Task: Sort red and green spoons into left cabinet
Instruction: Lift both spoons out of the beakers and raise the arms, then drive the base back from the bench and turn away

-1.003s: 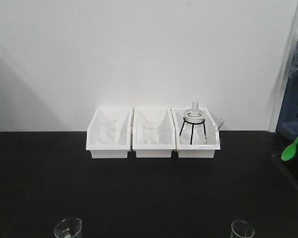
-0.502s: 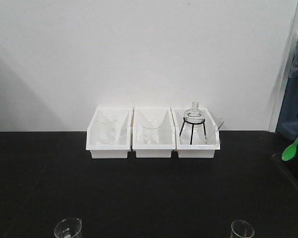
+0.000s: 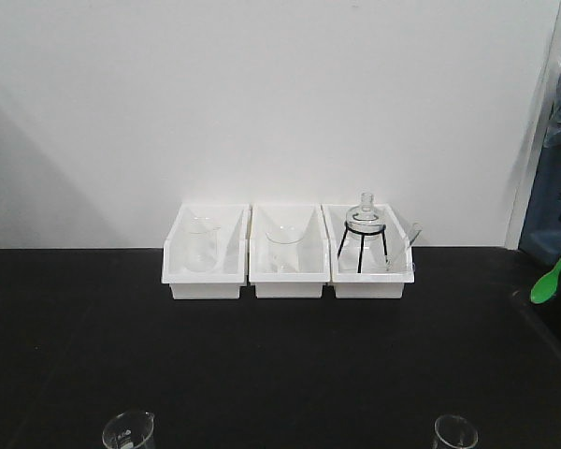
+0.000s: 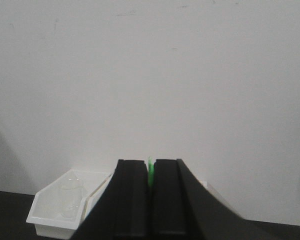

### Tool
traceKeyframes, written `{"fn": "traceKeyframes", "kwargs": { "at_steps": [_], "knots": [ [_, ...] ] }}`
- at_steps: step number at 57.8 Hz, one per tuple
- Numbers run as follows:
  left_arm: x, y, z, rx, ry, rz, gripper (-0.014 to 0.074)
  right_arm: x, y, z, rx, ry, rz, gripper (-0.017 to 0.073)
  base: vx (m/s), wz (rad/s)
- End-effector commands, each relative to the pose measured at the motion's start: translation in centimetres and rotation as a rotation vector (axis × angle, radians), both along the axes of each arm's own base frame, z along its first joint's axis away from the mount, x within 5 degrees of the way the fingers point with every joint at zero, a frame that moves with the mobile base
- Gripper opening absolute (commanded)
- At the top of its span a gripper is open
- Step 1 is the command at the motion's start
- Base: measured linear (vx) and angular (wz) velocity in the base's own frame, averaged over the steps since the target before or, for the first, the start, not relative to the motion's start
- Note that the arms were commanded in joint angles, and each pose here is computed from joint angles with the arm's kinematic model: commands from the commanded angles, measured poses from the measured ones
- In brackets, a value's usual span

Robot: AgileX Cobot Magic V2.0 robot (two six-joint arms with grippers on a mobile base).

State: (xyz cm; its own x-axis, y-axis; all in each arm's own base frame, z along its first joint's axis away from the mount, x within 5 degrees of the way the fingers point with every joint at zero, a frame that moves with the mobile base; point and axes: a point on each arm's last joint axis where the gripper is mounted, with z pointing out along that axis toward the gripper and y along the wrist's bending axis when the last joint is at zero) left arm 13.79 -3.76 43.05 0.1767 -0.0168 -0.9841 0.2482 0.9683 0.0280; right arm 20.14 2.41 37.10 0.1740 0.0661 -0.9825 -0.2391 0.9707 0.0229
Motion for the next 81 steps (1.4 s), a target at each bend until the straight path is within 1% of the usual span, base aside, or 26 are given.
{"fn": "traceKeyframes", "kwargs": {
  "at_steps": [1,38,81],
  "knots": [
    [-0.62,-0.24,1.47,-0.031,-0.083,-0.043,-0.0006,-0.49,0.17,1.77,0.018,-0.098,0.029,-0.0009,0.0,0.0],
    [-0.62,-0.24,1.47,-0.031,-0.083,-0.043,-0.0006,-0.49,0.17,1.77,0.018,-0.098,0.029,-0.0009,-0.05,0.02],
    [-0.62,-0.24,1.47,-0.031,-0.083,-0.043,-0.0006,-0.49,0.17,1.77,0.018,-0.098,0.029,-0.0009,-0.21,0.06]
  ]
}}
